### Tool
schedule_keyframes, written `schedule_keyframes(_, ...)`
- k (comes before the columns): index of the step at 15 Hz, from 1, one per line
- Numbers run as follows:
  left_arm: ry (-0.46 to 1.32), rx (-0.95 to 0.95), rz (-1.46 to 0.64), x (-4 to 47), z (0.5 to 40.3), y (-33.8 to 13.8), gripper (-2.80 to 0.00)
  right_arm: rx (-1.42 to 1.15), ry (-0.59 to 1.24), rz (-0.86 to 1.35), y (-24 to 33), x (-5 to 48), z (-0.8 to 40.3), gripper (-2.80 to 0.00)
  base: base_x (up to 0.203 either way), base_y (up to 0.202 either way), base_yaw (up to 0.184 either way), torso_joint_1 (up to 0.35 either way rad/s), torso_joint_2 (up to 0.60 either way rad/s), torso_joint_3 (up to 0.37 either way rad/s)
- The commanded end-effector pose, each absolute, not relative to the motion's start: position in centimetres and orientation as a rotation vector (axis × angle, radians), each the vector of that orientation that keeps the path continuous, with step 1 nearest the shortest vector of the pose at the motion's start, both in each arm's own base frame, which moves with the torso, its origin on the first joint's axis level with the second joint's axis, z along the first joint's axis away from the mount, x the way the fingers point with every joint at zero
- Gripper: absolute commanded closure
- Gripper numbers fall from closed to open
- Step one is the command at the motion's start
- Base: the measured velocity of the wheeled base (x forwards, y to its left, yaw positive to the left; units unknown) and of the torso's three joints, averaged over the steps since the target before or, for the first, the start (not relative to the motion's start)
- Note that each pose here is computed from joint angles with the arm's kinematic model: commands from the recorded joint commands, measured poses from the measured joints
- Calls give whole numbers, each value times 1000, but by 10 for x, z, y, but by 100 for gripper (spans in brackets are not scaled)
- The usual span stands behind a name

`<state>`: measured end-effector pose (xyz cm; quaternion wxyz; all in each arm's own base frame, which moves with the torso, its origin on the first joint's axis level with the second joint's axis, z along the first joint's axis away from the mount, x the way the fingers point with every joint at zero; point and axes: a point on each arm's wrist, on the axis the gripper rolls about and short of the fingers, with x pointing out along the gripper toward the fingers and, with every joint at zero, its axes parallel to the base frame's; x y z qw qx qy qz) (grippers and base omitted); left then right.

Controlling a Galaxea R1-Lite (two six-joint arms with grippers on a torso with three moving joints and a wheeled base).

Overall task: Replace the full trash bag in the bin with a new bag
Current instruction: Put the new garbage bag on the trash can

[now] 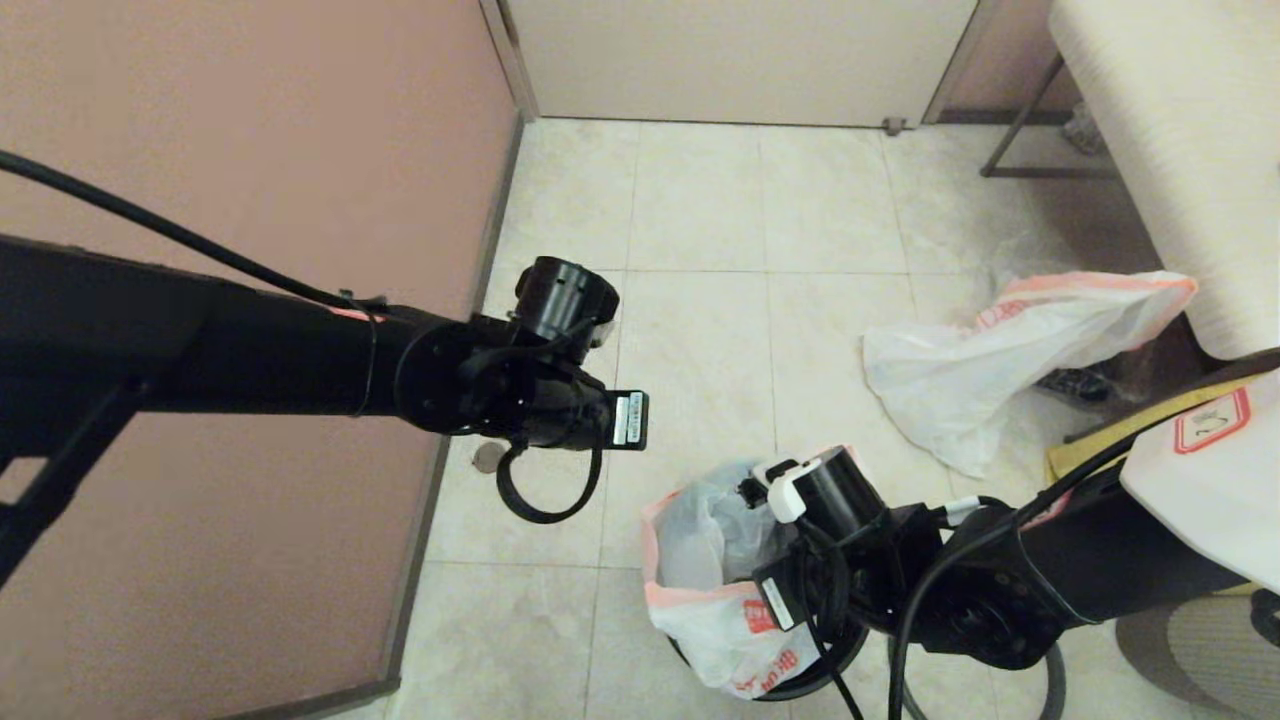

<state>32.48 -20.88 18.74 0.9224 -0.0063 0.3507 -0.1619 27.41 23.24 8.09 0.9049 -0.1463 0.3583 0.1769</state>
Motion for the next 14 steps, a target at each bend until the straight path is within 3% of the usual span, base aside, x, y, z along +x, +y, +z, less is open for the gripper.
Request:
schedule_keyframes(1, 704, -41, -362, 320, 199, -202, 0, -333, 786, 367, 227, 264, 78, 0, 0, 0, 0, 0, 0, 0)
schedule_keyframes(3, 721, -44, -363, 327, 187, -205, 0, -374, 861, 376, 226, 251, 66, 0, 0, 0, 0, 0, 0, 0)
schedule_keyframes(6, 569, -146, -390, 344, 172, -215, 0, -408, 947, 381, 235, 249, 32, 0, 0, 0, 0, 0, 0, 0)
schedule_keyframes(14, 501, -198, -468, 323, 205, -204, 0, -522, 955, 455, 264, 214, 11, 0, 0, 0, 0, 0, 0, 0)
